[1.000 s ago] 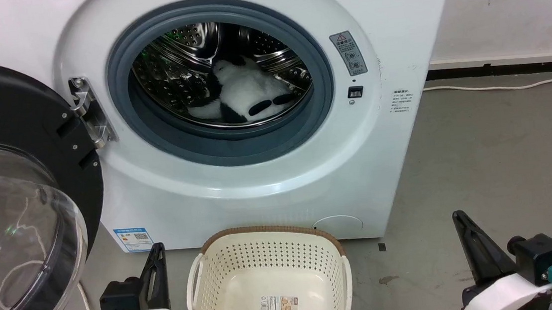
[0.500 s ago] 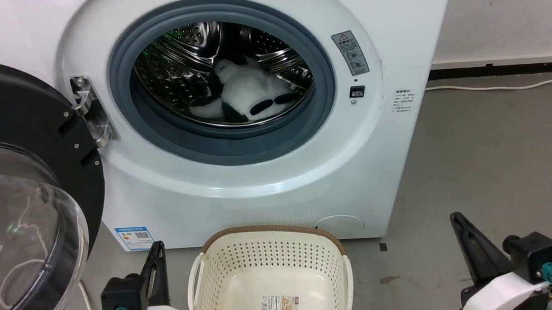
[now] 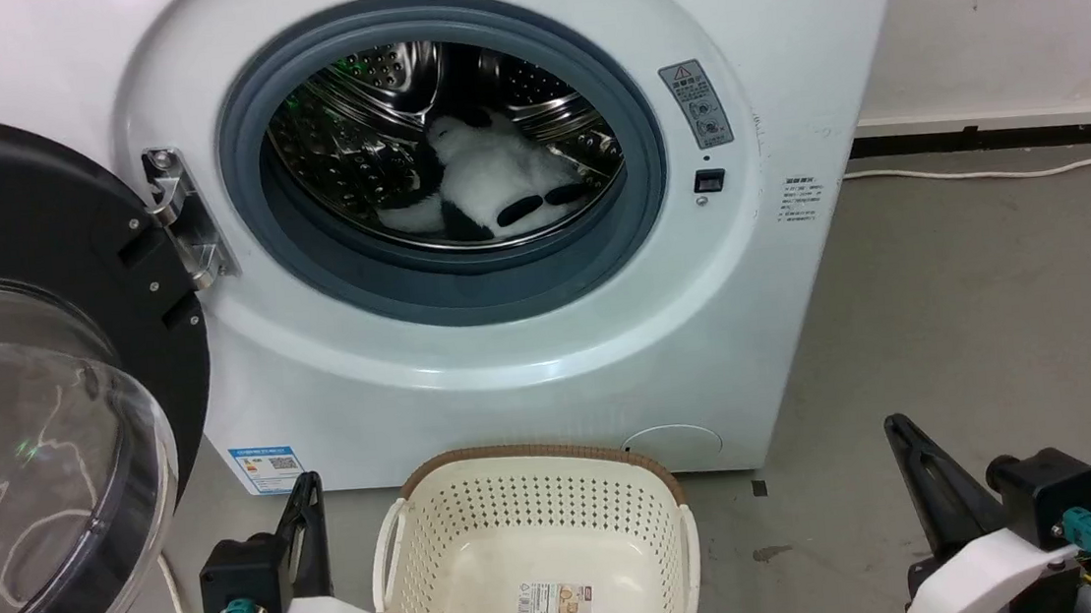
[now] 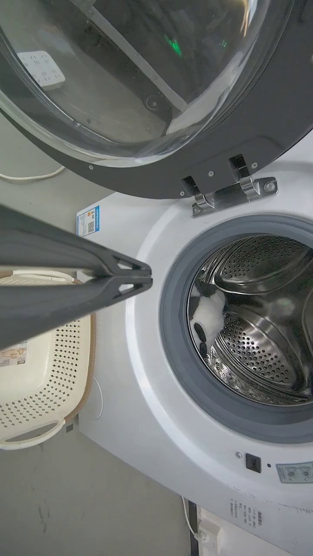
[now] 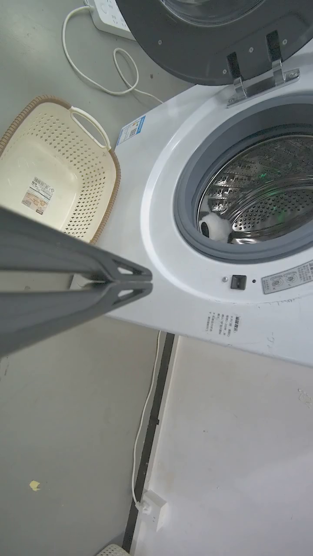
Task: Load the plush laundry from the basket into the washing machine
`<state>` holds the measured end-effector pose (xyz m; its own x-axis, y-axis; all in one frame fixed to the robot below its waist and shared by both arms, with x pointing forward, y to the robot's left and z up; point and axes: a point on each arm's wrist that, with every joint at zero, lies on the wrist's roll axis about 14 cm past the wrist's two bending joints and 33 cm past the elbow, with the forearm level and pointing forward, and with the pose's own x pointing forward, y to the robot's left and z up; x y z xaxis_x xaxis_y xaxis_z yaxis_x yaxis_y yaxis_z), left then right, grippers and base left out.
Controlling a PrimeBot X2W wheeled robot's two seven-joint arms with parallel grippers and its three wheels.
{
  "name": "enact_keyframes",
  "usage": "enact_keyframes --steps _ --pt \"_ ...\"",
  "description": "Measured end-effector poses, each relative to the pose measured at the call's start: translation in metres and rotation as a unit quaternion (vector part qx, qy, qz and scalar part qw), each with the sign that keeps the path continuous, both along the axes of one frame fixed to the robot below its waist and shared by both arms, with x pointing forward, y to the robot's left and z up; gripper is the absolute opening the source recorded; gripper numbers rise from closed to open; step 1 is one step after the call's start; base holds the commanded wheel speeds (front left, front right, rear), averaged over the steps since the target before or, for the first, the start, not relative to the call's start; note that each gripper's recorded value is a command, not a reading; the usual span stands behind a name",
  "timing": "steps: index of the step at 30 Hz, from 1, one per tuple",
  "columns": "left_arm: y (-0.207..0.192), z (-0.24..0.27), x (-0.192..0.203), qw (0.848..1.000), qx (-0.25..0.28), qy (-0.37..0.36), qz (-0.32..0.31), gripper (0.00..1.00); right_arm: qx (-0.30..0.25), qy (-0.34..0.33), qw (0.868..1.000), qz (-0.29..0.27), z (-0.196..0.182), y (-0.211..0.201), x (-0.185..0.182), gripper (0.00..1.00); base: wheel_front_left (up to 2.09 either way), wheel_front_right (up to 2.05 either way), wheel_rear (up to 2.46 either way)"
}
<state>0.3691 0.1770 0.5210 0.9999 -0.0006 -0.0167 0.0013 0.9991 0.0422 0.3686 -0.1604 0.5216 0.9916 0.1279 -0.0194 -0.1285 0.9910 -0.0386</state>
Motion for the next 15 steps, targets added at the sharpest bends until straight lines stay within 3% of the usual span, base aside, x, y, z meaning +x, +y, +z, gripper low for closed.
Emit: enact_keyframes --steps 15 --pt "0.0011 0.0001 0.0001 1.0 0.003 0.002 0.002 0.0 0.0 0.001 1.0 0.001 0.0003 0.0005 0.0002 0.0 0.0 0.0 0.0"
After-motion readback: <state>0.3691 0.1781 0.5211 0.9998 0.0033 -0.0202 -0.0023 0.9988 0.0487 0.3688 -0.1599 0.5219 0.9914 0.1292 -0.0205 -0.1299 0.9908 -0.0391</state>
